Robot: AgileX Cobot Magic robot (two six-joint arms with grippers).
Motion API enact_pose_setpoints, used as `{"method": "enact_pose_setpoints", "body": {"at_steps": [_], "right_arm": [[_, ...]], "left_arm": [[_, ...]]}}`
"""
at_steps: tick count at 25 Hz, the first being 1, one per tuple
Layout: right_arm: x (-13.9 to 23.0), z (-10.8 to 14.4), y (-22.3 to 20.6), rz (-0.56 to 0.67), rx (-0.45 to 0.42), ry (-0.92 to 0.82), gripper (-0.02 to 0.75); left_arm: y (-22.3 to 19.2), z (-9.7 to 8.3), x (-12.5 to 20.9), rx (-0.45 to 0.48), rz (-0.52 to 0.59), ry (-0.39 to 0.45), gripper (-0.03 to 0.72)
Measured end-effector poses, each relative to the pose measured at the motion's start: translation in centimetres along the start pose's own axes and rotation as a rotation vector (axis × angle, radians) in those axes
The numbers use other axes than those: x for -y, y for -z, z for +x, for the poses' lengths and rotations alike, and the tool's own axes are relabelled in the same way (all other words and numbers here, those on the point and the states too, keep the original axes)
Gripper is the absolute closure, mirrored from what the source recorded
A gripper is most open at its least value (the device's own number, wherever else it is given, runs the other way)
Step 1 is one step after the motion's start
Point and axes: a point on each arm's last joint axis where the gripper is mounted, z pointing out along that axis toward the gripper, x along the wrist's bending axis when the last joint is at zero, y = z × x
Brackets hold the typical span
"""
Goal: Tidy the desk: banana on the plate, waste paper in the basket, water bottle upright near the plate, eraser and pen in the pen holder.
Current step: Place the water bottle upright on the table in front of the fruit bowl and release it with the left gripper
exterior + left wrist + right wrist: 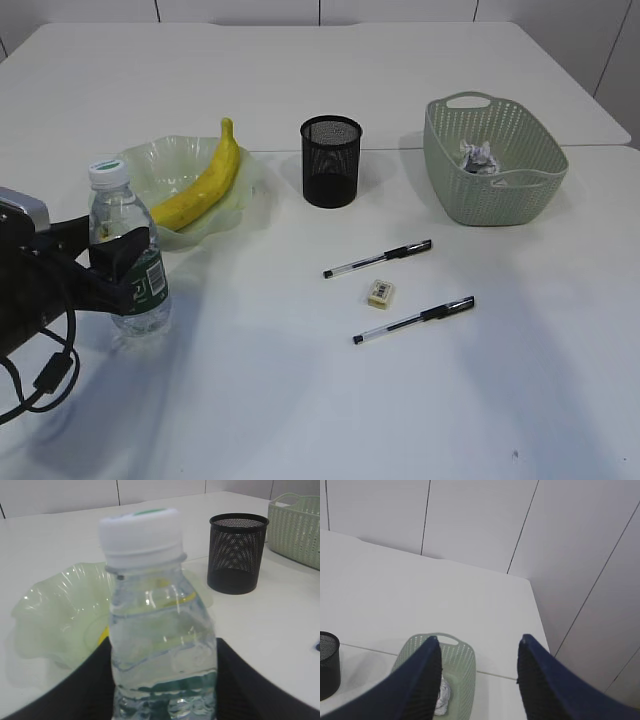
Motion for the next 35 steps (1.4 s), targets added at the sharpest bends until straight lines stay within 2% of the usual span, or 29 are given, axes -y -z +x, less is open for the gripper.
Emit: {"method": "enact_pose_setpoints", "body": {"at_steps": [29,35], "right_arm": [[-0.22,-0.03,0.0,-0.025,0.003,0.007,0.368],[-0.22,-0.03,0.0,-0.025,0.004,0.011,0.368]], "left_arm": [[0.0,-0.04,0.02,0.004,0.001,-0.001,0.31],[0.0,-0.27,0.02,0.029,0.001,-0.009,0.296]]}}
